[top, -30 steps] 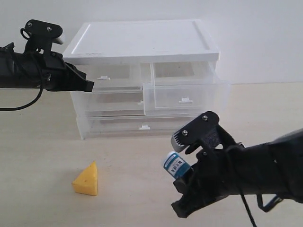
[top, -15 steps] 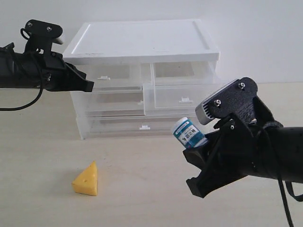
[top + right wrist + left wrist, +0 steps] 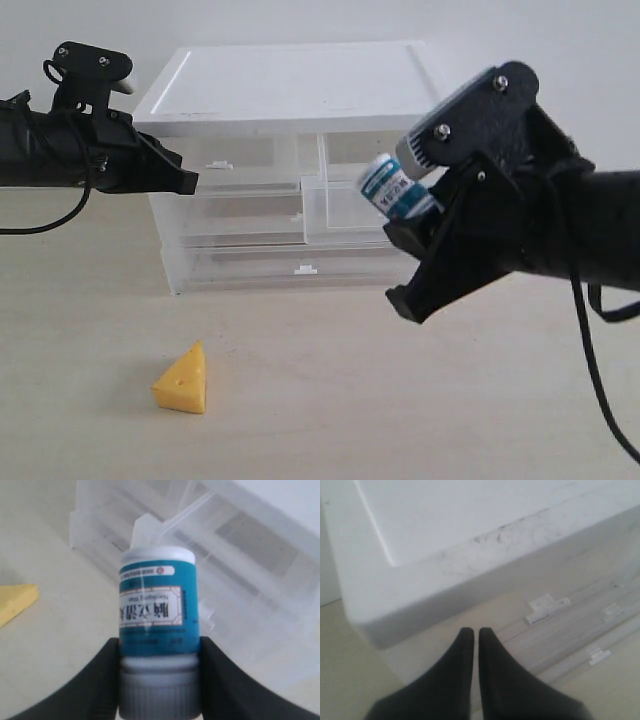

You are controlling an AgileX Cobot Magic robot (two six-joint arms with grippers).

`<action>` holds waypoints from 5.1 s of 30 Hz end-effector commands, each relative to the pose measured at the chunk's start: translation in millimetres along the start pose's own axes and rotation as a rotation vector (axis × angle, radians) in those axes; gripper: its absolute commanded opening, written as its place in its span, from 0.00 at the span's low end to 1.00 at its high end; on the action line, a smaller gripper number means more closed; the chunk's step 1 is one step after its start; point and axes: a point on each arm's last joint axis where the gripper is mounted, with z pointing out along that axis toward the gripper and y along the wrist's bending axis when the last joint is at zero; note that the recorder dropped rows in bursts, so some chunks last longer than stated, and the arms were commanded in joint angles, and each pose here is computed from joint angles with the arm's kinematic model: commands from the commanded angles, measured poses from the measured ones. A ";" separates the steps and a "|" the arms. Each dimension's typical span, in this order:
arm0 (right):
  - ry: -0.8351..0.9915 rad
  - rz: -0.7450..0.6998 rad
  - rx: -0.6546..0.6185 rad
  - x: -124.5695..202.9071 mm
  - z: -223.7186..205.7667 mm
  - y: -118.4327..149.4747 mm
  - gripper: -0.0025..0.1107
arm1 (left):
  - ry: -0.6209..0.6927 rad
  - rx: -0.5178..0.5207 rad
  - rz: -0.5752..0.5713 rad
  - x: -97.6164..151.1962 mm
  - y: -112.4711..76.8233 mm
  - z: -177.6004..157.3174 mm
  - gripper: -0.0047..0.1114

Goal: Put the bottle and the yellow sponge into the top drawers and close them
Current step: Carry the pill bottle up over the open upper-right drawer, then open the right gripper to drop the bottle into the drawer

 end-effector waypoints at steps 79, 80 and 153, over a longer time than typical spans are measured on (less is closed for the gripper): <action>0.030 -0.888 0.323 -36.2 70.5 -36.0 0.34 | 0.003 0.001 0.013 1.5 0.7 -0.1 0.07; 0.030 -0.888 0.323 -36.2 70.5 -36.0 0.34 | 0.003 0.001 0.013 1.5 0.7 -0.1 0.07; 0.162 0.215 0.237 30.6 1.7 4.0 0.02 | 0.000 0.007 0.012 1.2 0.2 -0.1 0.07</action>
